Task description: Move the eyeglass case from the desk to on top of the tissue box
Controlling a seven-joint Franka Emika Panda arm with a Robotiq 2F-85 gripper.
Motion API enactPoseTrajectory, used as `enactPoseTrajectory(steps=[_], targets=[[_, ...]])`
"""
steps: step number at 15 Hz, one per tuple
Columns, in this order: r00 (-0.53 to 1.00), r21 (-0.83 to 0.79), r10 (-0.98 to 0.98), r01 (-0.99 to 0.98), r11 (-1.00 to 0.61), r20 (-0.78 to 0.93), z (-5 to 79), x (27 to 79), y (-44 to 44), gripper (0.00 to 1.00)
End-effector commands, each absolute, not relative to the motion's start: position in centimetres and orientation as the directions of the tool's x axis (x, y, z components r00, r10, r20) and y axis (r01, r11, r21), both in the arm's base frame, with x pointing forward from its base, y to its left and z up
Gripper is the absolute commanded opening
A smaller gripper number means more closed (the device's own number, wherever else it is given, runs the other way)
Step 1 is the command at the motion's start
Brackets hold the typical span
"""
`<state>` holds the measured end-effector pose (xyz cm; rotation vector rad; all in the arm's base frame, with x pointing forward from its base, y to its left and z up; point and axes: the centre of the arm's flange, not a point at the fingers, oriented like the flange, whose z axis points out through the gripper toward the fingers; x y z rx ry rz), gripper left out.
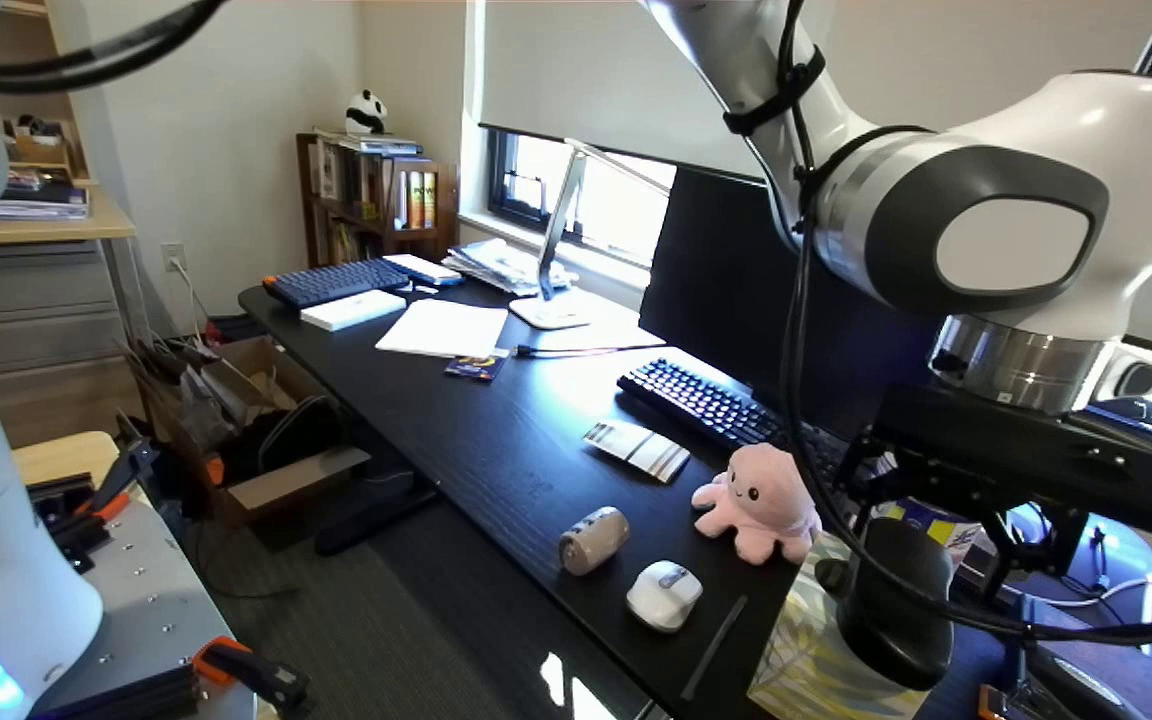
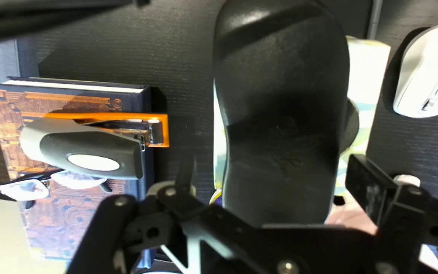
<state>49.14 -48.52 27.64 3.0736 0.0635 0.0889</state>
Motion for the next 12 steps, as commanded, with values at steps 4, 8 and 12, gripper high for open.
enactPoseTrajectory(steps=[4, 8, 12], targets=[[0.989, 0.045, -0.051, -0.058, -0.997, 0.14, 33.0, 47.3, -47.7, 1.0], [0.954, -0.028, -0.19, -0.188, -0.982, 0.231, 38.8, 44.5, -43.3, 1.0], [0.946, -0.033, -0.198, -0.196, -0.98, 0.256, 41.4, 43.6, -36.1, 1.0]])
